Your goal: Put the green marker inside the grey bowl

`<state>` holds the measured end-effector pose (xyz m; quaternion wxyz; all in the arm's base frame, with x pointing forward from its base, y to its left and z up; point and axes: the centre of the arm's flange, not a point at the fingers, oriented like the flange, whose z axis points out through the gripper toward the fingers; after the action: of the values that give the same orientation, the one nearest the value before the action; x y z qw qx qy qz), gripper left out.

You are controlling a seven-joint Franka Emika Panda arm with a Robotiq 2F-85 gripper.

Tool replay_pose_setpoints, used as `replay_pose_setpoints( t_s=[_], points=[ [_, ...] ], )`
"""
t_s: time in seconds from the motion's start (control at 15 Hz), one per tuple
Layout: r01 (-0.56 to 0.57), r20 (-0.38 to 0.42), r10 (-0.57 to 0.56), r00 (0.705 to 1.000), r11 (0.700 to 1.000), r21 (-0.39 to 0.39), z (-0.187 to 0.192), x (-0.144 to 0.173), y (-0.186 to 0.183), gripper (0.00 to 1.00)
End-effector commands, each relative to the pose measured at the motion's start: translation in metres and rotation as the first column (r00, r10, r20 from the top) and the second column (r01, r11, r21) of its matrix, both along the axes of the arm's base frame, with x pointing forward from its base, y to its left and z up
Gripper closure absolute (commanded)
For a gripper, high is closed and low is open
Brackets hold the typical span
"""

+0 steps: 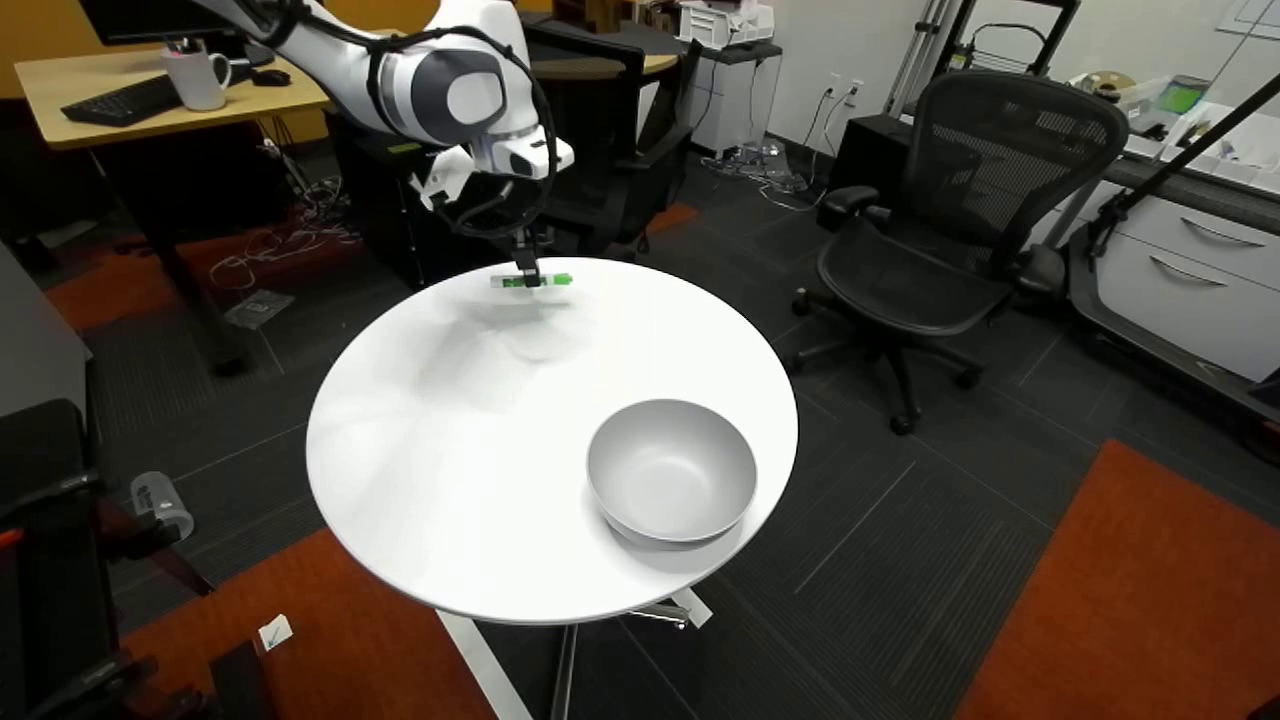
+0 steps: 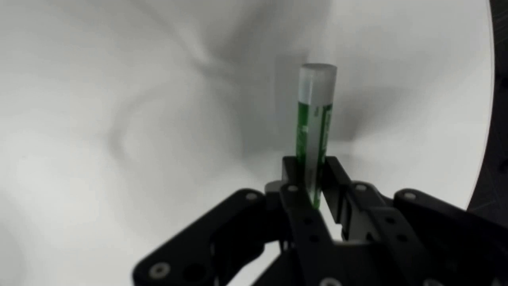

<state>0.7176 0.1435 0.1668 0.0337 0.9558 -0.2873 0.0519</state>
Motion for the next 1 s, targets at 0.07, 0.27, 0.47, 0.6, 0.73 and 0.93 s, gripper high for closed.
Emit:
replay_pose_setpoints(
  t_s=[0.07,0.27,0.47,0.6,0.73,0.93],
  points=[
    [0.086,-0.009,-0.086,0.996,0.996,-0.005,0.079,-0.048,-0.056,0.95],
    [0.099,-0.061,-0.102,0.993,0.993,-0.063,0.113,-0.079,-0.085,0.95],
    [0.051,-0.128,-0.062,0.990,0.995,-0.083,0.142,-0.117,-0.114,0.95],
    [0.034,-0.146,-0.047,0.988,0.995,-0.093,0.162,-0.140,-0.133,0.95],
    [0.020,-0.114,-0.033,0.993,0.993,-0.115,0.177,-0.157,-0.156,0.95],
    [0.020,-0.082,-0.032,0.996,0.990,-0.141,0.189,-0.173,-0.188,0.95]
  ],
)
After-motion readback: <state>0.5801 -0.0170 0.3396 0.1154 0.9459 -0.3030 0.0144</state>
